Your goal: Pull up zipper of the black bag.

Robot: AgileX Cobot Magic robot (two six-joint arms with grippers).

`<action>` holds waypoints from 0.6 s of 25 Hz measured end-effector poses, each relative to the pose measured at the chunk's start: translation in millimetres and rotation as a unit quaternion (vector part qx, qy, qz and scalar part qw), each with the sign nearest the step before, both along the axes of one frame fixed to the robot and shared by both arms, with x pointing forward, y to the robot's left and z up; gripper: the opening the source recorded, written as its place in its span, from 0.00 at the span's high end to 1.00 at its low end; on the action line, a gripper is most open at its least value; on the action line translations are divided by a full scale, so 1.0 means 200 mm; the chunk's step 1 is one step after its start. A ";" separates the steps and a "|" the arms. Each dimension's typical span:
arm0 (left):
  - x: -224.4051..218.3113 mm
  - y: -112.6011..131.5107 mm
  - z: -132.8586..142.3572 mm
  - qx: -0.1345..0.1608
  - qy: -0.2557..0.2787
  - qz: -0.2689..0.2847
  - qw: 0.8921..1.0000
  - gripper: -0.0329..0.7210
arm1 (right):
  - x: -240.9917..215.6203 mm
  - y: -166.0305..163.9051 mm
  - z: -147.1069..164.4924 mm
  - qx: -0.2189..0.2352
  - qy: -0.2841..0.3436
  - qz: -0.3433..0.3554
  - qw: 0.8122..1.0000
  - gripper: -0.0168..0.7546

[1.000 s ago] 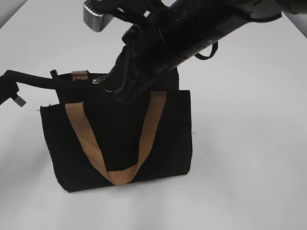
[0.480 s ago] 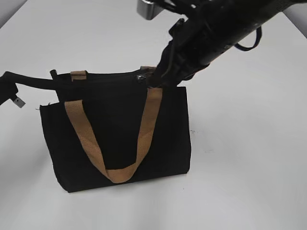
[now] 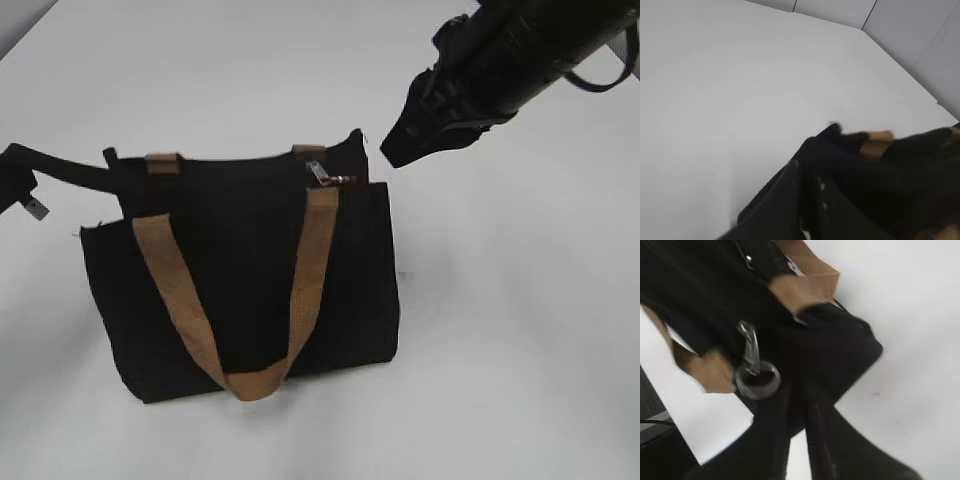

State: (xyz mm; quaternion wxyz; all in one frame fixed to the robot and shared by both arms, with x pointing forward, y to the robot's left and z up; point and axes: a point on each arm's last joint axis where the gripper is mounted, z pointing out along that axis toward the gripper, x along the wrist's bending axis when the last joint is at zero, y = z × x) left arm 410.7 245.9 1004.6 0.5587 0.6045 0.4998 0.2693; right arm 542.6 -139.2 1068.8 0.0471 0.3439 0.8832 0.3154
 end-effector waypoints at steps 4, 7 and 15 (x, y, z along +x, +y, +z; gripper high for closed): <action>0.00 0.00 0.00 0.000 0.004 -0.006 1.000 0.73 | -0.01 -0.05 0.04 -0.008 -0.004 -0.030 1.000 0.47; 0.00 -0.02 0.00 -0.024 0.020 -0.008 0.999 0.50 | -0.05 -0.08 0.08 -0.012 0.012 -0.054 0.998 0.25; -0.09 -0.09 0.01 -0.011 0.047 -0.074 0.996 0.35 | -0.23 -0.24 0.13 -0.112 0.065 -0.124 0.984 0.21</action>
